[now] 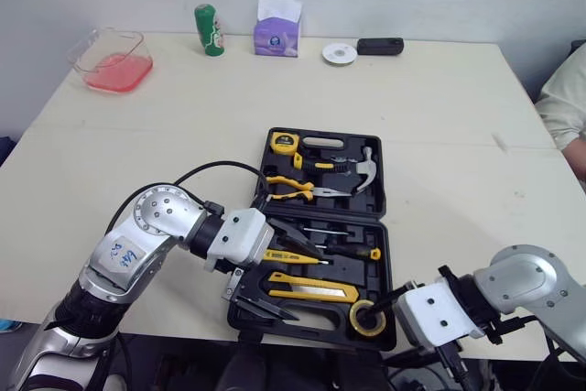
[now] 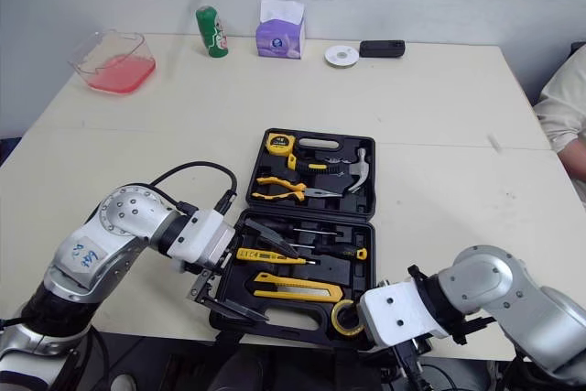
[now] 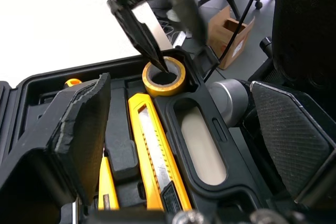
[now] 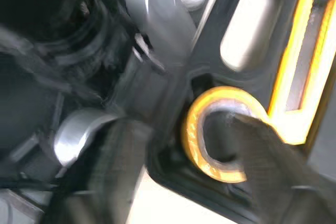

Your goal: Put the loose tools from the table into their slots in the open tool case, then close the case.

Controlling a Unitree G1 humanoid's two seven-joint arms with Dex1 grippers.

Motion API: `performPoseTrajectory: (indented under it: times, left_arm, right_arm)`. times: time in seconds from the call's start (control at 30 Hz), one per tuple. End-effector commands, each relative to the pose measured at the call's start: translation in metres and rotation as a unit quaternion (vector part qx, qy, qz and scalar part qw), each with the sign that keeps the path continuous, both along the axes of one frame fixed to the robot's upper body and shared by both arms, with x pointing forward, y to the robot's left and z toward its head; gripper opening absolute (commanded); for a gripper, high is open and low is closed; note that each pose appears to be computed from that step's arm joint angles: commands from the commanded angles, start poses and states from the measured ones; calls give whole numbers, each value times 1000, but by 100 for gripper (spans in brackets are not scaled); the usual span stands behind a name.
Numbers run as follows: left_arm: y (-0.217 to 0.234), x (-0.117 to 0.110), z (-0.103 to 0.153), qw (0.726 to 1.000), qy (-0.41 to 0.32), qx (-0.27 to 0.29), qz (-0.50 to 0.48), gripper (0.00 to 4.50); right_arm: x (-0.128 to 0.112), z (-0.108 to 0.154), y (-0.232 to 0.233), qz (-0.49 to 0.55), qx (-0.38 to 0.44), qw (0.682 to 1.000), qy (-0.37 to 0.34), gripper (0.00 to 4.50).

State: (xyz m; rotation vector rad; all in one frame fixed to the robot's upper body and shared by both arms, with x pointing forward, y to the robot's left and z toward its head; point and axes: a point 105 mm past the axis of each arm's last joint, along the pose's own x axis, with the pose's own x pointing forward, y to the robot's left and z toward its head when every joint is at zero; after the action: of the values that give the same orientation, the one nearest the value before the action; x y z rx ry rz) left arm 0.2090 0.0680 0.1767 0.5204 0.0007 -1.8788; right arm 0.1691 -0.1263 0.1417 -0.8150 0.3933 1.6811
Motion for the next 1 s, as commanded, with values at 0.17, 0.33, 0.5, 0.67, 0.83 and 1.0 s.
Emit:
performPoseTrajectory:
  times: [0.17,0.33,0.5,0.67,0.83,1.0]
  left_arm:
    - [-3,-1,3,1000,-8,-7,-10,450]
    - [-2,0,4,1000,-9,-4,-10,450]
    - [1,2,4,1000,-11,0,-6,450]
    - [2,2,4,1000,-13,2,-5,450]
    - [2,4,5,1000,-18,5,-6,450]
    - [2,7,6,1000,-23,5,-6,450]
  right_arm:
    - [20,3,15,-48,119,992,-6,413]
    - [8,-23,16,-41,142,989,20,223]
    - [6,-35,13,-49,153,986,32,10]
    - [6,-52,5,-54,130,990,28,10]
    - [10,-70,-6,-88,114,989,40,10]
    - [4,-92,-22,-105,89,989,54,10]
